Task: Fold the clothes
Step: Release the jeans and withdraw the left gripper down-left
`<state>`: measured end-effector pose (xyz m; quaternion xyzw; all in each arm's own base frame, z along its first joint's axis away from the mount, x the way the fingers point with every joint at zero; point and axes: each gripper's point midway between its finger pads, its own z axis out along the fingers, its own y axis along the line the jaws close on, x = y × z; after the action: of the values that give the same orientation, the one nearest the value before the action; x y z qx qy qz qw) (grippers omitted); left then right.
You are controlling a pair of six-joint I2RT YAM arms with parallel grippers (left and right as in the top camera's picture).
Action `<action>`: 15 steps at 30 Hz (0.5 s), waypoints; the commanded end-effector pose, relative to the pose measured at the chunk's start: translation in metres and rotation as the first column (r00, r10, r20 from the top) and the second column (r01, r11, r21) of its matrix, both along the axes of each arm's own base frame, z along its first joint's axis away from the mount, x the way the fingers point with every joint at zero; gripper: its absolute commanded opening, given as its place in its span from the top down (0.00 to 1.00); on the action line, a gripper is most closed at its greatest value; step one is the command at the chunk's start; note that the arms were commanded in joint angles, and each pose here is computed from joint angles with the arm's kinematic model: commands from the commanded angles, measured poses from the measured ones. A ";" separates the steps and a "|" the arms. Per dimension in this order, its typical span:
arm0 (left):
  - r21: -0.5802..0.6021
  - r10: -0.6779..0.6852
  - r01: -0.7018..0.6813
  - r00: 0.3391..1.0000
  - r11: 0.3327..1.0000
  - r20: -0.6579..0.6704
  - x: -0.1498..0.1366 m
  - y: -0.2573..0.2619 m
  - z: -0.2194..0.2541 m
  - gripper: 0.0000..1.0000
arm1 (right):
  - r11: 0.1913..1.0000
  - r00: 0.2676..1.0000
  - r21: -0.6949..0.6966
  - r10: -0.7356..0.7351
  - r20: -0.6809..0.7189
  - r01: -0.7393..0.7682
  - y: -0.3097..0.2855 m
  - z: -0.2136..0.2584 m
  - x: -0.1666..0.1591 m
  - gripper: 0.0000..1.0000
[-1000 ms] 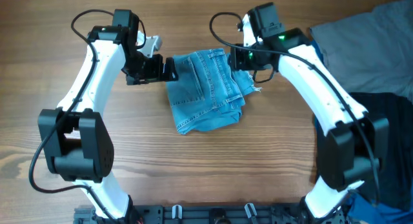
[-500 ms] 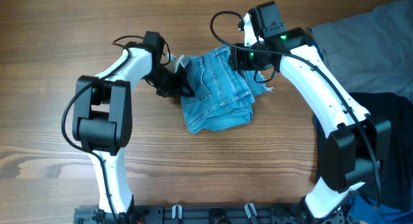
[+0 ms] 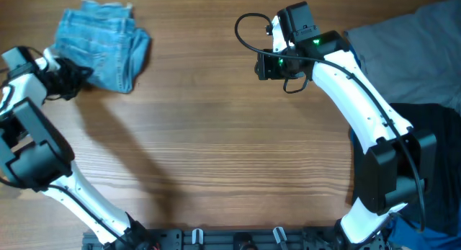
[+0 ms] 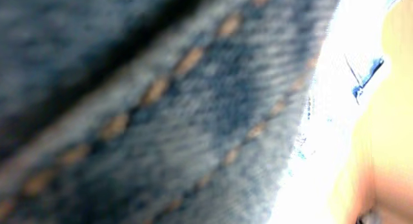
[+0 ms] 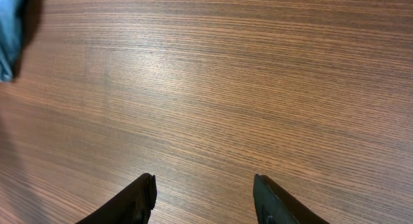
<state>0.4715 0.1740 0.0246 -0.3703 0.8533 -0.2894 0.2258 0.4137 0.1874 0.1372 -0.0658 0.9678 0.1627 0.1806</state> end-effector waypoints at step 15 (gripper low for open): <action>0.401 -0.479 0.415 0.875 0.817 0.072 -0.092 -0.059 0.211 0.00 | 0.998 0.987 0.062 -0.041 0.156 0.031 -0.006 0.107 -0.019 0.50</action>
<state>0.3903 0.1603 0.1350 -0.2653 0.9136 -0.2490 0.1813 0.4028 0.1892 0.1553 -0.0656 0.9675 0.1762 0.1690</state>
